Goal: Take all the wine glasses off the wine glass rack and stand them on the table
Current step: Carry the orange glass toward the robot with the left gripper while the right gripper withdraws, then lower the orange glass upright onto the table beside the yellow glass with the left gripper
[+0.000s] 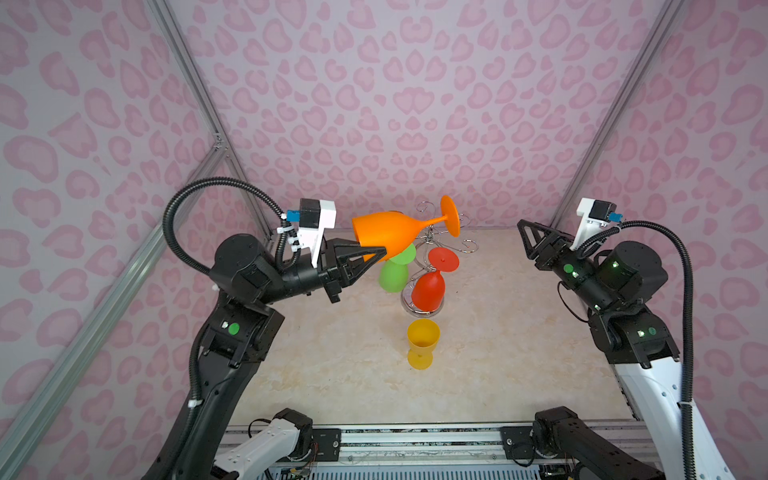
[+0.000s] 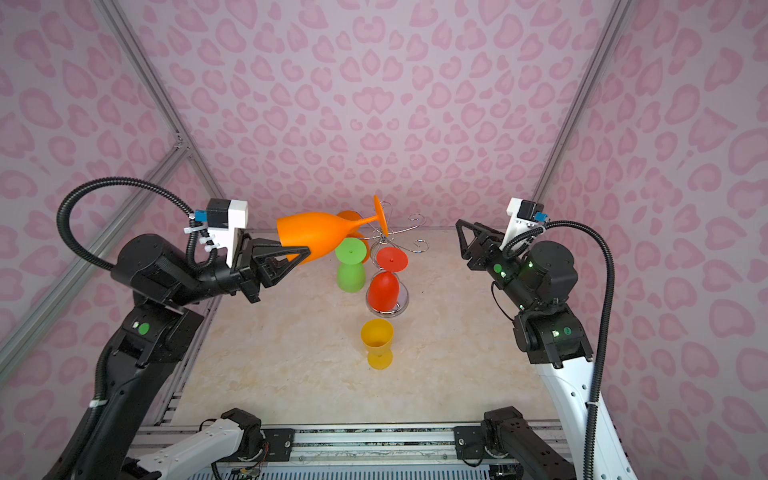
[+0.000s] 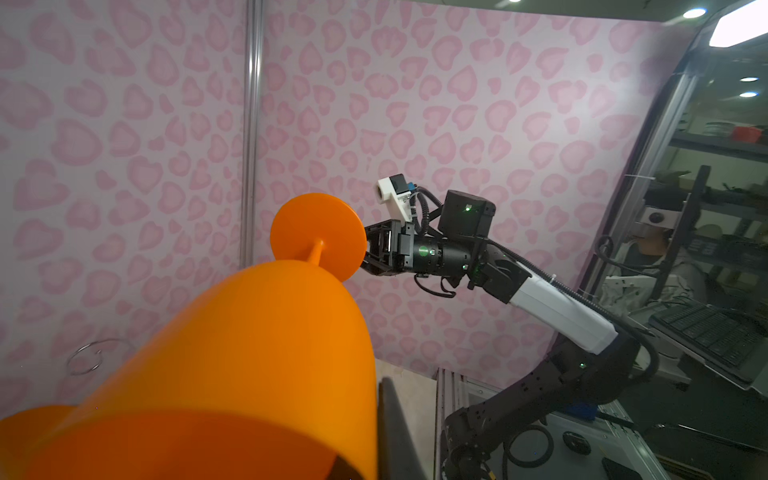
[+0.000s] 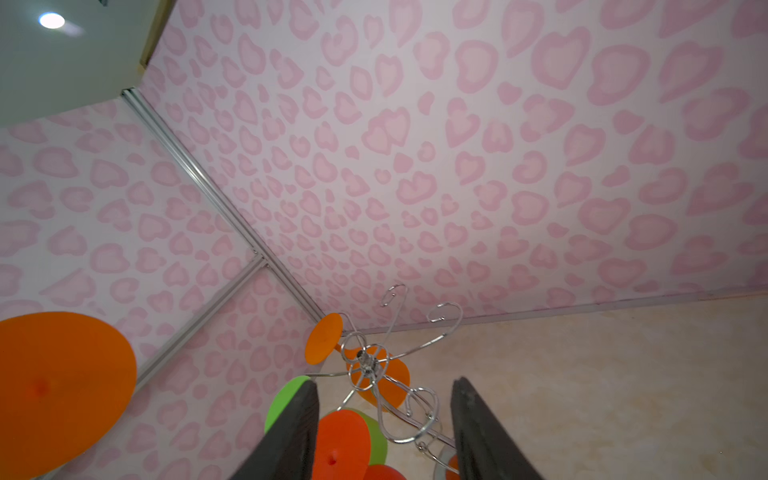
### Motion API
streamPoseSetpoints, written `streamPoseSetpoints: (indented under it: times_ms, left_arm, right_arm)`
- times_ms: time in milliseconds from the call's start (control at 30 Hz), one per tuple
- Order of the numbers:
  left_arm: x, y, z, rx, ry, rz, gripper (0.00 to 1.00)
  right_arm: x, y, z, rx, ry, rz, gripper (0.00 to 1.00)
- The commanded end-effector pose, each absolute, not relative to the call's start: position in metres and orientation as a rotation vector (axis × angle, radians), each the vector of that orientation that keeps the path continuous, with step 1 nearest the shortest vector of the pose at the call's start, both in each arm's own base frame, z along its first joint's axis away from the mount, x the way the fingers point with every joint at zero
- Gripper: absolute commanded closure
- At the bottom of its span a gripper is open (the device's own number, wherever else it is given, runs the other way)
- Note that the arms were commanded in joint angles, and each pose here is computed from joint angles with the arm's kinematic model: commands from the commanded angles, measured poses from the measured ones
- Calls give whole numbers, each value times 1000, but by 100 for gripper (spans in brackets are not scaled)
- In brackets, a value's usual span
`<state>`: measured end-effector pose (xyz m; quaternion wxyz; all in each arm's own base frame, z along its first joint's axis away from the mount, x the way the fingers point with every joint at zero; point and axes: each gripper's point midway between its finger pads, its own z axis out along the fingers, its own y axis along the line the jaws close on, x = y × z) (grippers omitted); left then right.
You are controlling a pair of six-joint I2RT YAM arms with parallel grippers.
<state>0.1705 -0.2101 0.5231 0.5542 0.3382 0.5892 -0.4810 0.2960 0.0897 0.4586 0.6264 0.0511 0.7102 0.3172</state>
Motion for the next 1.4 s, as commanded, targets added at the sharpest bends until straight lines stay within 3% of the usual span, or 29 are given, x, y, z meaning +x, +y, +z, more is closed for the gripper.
streamPoseSetpoints:
  times_ms: [0,300,700,1067,1367]
  left_arm:
    - [168,-184,463,736,1693,-941,98]
    - [152,-138,409,645,2015,-677,98]
    - [167,-132,304,638,2439,-534,98]
    - [165,-162,226,728,2652,-428,98]
    - [178,-173,201,677,2680,-392,98]
  right_arm:
    - [297,68,427,161,1725,596,48]
    - [307,54,411,237,1759,599,49]
    - [314,51,401,262,1797,595,49]
    - [316,49,386,279,1832,585,49]
    - [319,51,379,280,1841,610,50]
